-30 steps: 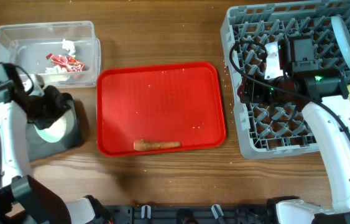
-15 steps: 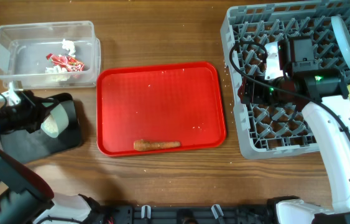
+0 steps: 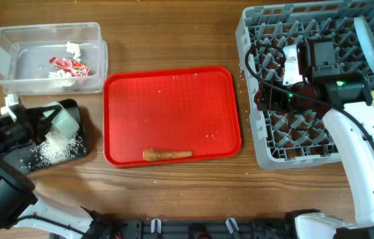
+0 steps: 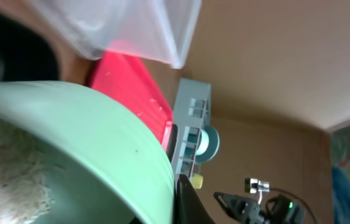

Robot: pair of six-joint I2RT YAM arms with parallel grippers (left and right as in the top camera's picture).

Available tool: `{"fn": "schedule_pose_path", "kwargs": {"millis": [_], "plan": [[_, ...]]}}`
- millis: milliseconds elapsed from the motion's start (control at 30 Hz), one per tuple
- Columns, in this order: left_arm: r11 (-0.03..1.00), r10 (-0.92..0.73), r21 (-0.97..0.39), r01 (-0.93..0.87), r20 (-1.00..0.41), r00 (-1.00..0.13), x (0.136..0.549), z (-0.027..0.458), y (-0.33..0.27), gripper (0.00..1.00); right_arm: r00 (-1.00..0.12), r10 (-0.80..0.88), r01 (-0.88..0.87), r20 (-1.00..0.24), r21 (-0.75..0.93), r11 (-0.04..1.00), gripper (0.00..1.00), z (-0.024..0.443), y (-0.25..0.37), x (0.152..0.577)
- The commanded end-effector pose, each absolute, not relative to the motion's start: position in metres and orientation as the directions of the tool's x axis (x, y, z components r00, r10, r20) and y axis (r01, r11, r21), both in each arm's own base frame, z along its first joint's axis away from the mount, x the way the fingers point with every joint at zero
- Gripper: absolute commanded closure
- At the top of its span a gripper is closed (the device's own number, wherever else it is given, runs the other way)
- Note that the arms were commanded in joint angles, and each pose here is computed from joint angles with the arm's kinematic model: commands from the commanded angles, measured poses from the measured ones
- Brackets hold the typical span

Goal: Sort waste into correct bins and load items into the dishwasher rack
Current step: 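Carry the rice bowl left and tip the rice onto the black tray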

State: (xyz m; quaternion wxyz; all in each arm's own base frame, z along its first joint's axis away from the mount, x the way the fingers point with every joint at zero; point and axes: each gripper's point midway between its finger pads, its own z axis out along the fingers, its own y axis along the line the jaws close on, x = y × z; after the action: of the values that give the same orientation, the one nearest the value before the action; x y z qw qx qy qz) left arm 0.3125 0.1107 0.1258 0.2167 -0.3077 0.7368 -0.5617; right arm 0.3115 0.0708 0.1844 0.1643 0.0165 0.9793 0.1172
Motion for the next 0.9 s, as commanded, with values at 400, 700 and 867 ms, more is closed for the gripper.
{"fn": "schedule_pose_path", "kwargs": {"millis": [400, 700, 867], "plan": [[0.323, -0.661, -0.939, 0.122, -0.316, -0.681, 0.309, 0.154, 0.113, 0.96, -0.943, 0.062, -0.014, -0.327, 0.224, 0.975, 0.19, 0.187, 0.069, 0.309], [0.247, -0.726, -0.965, 0.083, -0.241, -0.644, 0.304, 0.163, 0.123, 0.96, -0.945, 0.062, -0.012, -0.322, 0.223, 0.975, 0.19, 0.186, 0.069, 0.307], [0.206, -0.743, -0.978, 0.034, -0.179, -0.644, 0.305, 0.157, 0.128, 0.96, -0.945, 0.062, -0.009, -0.321, 0.216, 0.976, 0.19, 0.186, 0.067, 0.307]]}}
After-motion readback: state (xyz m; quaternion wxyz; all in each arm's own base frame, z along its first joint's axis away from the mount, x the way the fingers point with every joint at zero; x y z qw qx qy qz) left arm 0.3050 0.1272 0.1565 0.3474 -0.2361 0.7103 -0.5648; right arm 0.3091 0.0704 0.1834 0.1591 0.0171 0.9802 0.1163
